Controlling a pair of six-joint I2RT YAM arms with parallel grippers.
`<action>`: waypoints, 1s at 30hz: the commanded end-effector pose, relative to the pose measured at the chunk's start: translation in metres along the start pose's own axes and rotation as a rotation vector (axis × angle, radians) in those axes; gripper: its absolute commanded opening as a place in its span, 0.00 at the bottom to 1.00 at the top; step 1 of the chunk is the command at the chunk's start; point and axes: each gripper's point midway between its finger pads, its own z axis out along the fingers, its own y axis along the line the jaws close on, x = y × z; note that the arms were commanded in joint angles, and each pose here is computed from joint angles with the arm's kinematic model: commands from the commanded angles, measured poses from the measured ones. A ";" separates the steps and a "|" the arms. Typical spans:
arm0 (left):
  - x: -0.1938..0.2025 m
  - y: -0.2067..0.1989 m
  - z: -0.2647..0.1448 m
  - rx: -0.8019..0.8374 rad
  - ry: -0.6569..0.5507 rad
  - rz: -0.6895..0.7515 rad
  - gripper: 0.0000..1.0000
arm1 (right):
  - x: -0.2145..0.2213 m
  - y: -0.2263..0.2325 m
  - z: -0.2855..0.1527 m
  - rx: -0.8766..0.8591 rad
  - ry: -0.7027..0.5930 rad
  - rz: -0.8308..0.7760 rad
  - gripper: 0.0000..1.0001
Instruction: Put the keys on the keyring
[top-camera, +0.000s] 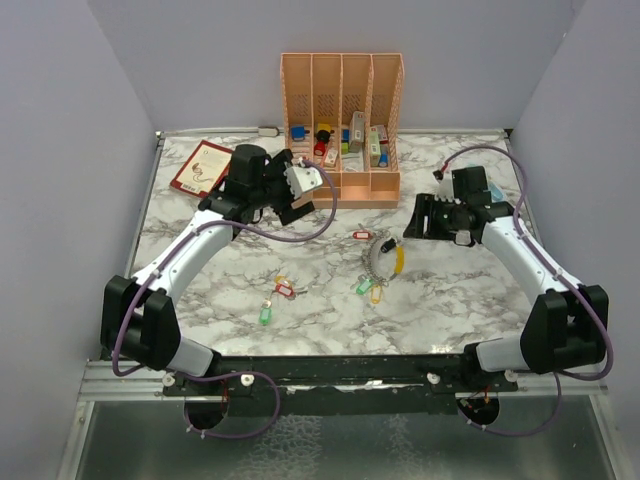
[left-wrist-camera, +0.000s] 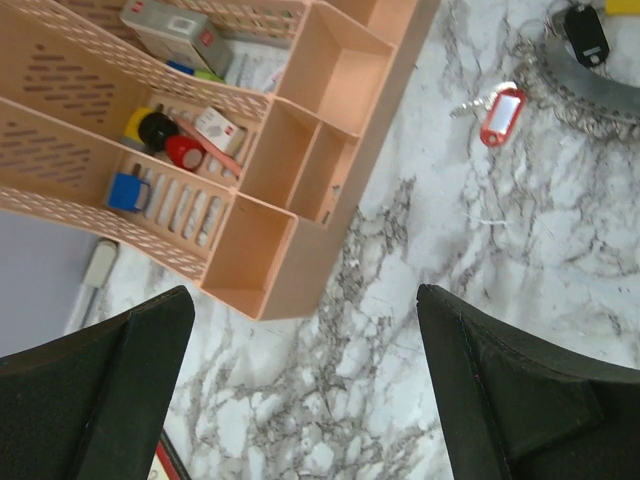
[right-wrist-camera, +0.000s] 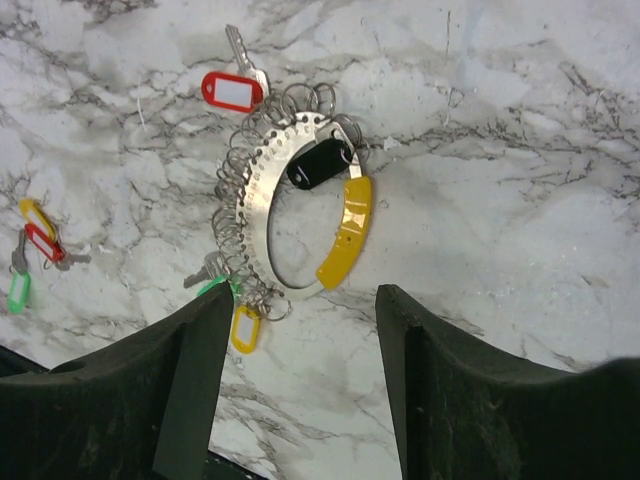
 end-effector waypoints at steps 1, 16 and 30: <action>0.025 -0.025 -0.009 0.058 0.066 -0.007 0.96 | 0.003 0.003 -0.003 -0.023 -0.018 -0.016 0.59; 0.044 -0.016 -0.011 -0.043 0.105 -0.034 0.99 | -0.045 -0.014 -0.014 0.110 -0.288 0.067 0.99; 0.032 0.003 -0.015 -0.067 0.131 -0.137 0.99 | -0.055 -0.028 -0.027 0.204 -0.353 0.025 0.99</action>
